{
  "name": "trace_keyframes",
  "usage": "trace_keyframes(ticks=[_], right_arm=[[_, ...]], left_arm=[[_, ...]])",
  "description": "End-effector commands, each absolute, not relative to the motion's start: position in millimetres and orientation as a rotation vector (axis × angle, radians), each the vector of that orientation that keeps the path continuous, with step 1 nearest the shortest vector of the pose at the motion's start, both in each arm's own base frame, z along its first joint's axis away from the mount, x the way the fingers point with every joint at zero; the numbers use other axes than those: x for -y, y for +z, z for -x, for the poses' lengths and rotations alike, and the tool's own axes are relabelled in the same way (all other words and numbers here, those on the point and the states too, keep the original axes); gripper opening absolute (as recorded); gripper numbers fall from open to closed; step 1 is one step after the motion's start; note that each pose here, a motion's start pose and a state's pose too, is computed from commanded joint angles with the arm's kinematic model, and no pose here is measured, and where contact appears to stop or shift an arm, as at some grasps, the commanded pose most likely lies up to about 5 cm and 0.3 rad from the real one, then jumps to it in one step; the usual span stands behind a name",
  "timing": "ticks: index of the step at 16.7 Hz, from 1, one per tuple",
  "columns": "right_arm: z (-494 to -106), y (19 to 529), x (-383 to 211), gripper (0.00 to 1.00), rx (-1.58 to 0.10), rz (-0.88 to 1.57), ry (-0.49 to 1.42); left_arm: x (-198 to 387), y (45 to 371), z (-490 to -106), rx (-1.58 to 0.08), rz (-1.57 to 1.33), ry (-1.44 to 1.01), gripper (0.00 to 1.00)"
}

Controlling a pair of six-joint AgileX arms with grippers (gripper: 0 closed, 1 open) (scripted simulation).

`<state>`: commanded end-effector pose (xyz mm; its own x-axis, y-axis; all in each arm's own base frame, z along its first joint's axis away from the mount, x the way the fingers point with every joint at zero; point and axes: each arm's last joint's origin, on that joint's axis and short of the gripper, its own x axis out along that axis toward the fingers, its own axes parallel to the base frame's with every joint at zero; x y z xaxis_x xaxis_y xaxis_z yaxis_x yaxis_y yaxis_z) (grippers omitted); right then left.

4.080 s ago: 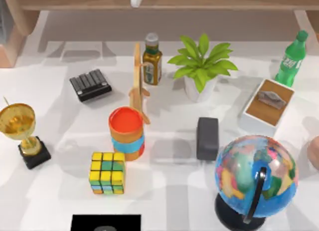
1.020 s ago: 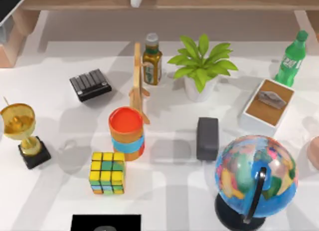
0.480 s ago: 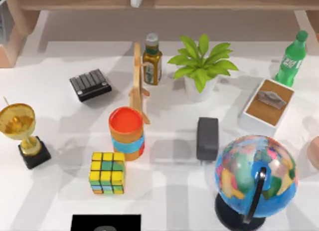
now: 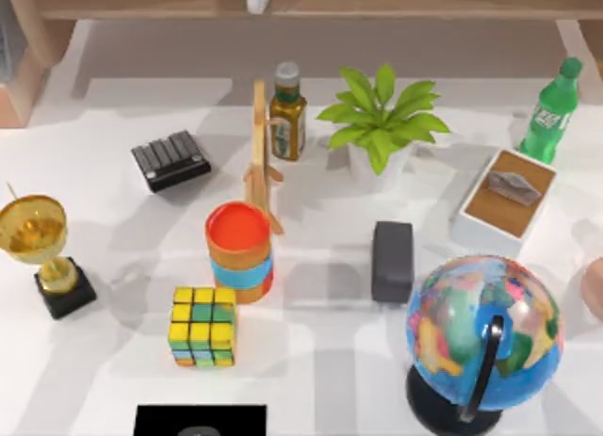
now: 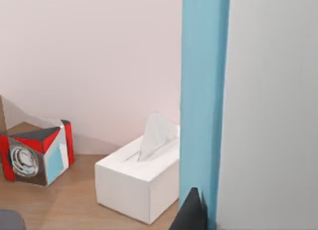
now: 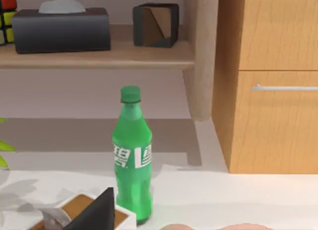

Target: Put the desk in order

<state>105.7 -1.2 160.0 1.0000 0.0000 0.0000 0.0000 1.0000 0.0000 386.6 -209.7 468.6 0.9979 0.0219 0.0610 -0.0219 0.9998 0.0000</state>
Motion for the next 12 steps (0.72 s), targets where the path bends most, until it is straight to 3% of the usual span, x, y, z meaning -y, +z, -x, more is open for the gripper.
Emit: trace_keyframes(ticks=[6,9,12], right_arm=[[-106,160,1,1.0,0.0,0.0,0.0],[-106,160,1,1.0,0.0,0.0,0.0],[-106,160,1,1.0,0.0,0.0,0.0]], left_arm=[[76,504,-384,0.106,-0.258,0.291,0.0],[1,478,-394,-0.038,-0.5,0.434,0.0],[-81,422,-402,-0.282,-0.746,0.518,0.0]])
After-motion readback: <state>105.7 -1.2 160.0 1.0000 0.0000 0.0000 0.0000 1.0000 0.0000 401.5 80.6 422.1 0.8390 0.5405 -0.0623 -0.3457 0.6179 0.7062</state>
